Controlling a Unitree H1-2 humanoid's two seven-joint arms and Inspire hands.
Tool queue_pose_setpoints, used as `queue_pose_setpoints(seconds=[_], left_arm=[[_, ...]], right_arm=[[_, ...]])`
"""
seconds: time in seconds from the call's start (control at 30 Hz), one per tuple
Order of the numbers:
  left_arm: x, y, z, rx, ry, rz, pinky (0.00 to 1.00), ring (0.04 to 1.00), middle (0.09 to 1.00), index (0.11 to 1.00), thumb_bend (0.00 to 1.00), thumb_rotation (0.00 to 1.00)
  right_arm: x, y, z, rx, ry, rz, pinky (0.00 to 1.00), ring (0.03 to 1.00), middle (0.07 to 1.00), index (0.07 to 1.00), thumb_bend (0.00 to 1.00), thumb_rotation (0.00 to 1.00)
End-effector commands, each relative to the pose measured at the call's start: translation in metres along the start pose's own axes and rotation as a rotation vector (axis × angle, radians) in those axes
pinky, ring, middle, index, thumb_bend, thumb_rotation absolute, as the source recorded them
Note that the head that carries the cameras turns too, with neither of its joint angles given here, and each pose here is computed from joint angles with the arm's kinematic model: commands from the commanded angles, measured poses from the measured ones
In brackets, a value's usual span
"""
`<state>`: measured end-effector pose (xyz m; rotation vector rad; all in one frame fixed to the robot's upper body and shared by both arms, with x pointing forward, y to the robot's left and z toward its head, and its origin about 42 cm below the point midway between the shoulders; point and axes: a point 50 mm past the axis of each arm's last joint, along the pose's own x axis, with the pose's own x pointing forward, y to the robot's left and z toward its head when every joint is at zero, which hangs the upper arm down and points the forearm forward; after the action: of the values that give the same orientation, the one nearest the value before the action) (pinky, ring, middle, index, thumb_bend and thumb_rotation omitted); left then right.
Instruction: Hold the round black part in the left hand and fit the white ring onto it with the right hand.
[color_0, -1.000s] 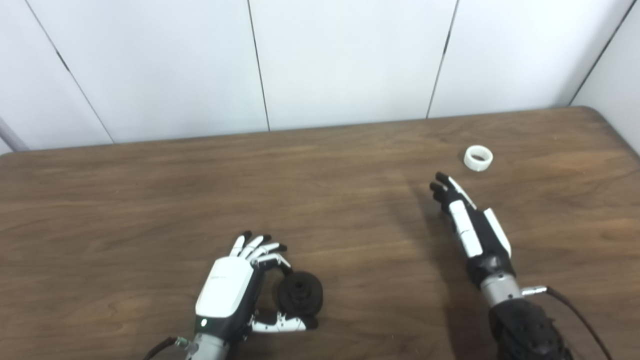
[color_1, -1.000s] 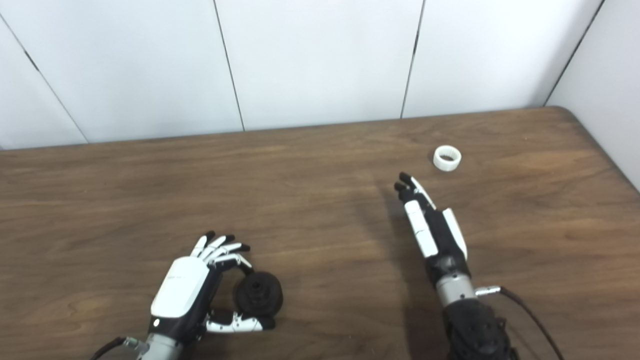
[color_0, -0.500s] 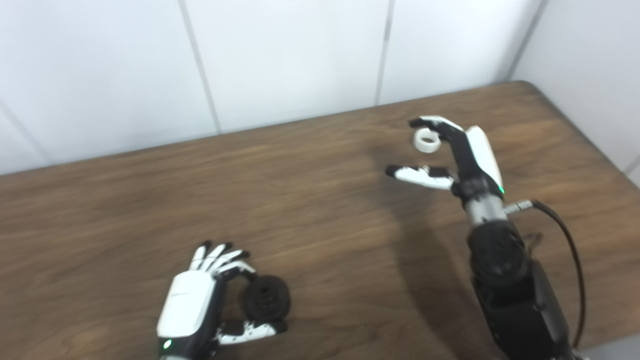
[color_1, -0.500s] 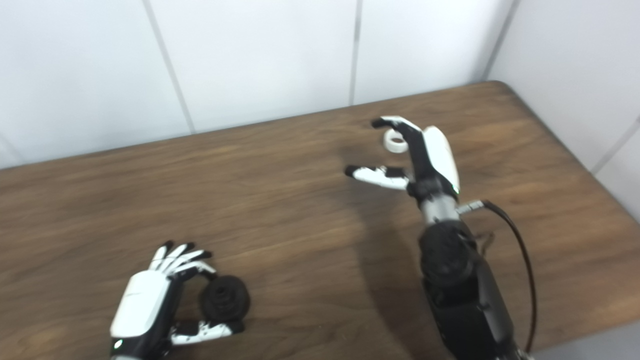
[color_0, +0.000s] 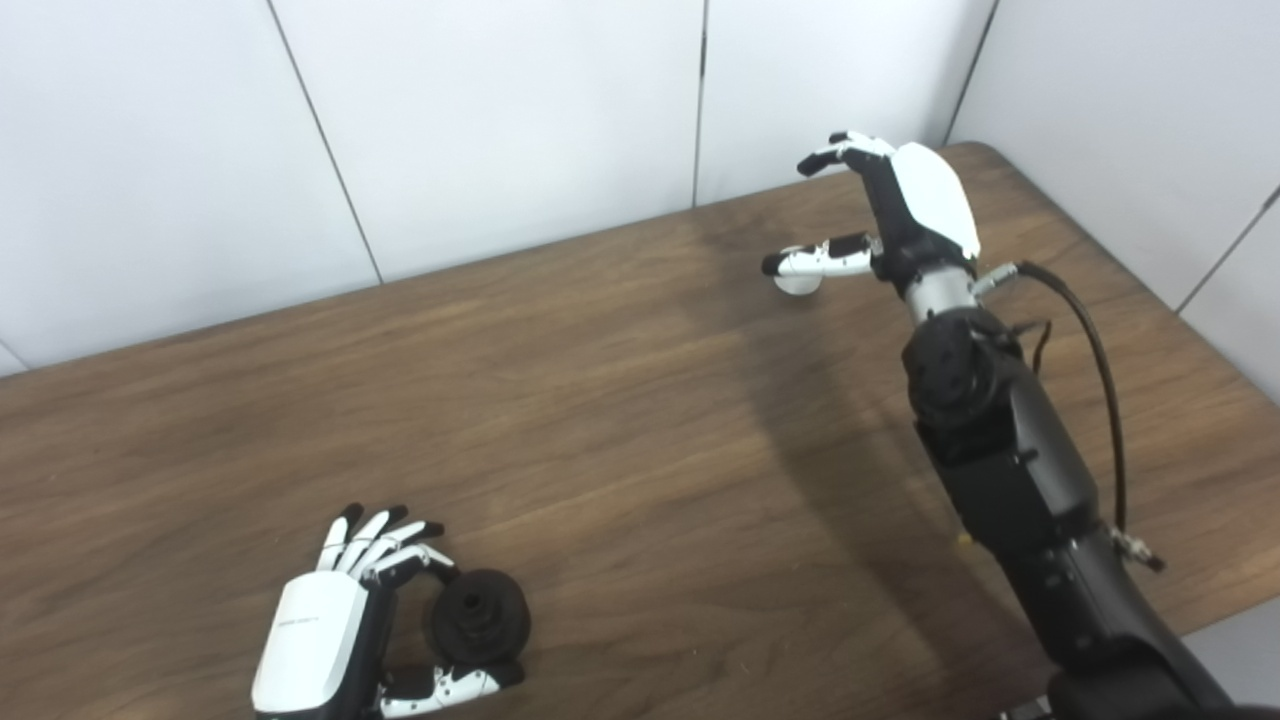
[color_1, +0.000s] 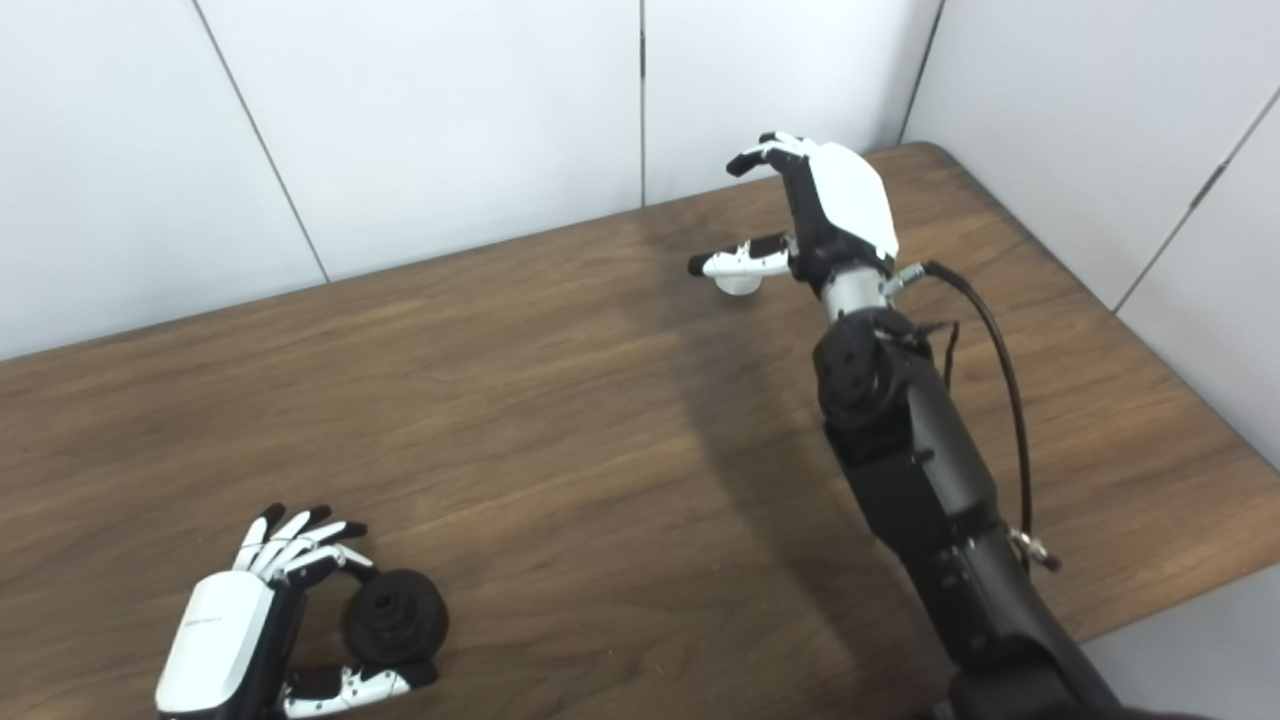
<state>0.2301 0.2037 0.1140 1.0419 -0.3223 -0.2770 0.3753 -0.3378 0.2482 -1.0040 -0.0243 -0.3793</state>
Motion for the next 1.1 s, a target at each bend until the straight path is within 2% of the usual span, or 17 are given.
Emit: queue_pose_setpoints(seconds=[0.0, 0.27, 0.47, 0.87, 1.07], left_arm=[[-0.006, 0.001, -0.009, 0.028, 0.025, -0.016, 1.00, 0.899, 0.786, 0.485, 0.52, 0.06], [-0.008, 0.002, -0.011, 0.022, 0.026, -0.007, 1.00, 0.894, 0.779, 0.485, 0.52, 0.06], [-0.009, 0.002, -0.009, 0.014, 0.029, -0.006, 1.00, 0.900, 0.779, 0.485, 0.52, 0.06], [-0.009, 0.002, -0.006, 0.010, 0.038, -0.008, 1.00, 0.909, 0.784, 0.485, 0.52, 0.06], [-0.009, 0.002, -0.005, 0.008, 0.036, -0.003, 1.00, 0.903, 0.784, 0.485, 0.52, 0.06]], right_arm=[[0.018, -0.023, 0.009, -0.026, -0.029, -0.065, 0.96, 0.948, 0.901, 0.702, 0.81, 0.26], [0.050, -0.017, 0.003, -0.132, 0.012, 0.024, 0.99, 0.985, 0.929, 0.714, 0.84, 0.24], [0.064, -0.008, 0.005, -0.220, 0.039, 0.114, 1.00, 1.000, 0.942, 0.726, 0.89, 0.28], [0.073, 0.013, 0.003, -0.292, 0.121, 0.232, 1.00, 1.000, 0.952, 0.737, 0.89, 0.30], [0.077, 0.016, -0.003, -0.303, 0.160, 0.244, 1.00, 1.000, 0.939, 0.736, 0.88, 0.30]])
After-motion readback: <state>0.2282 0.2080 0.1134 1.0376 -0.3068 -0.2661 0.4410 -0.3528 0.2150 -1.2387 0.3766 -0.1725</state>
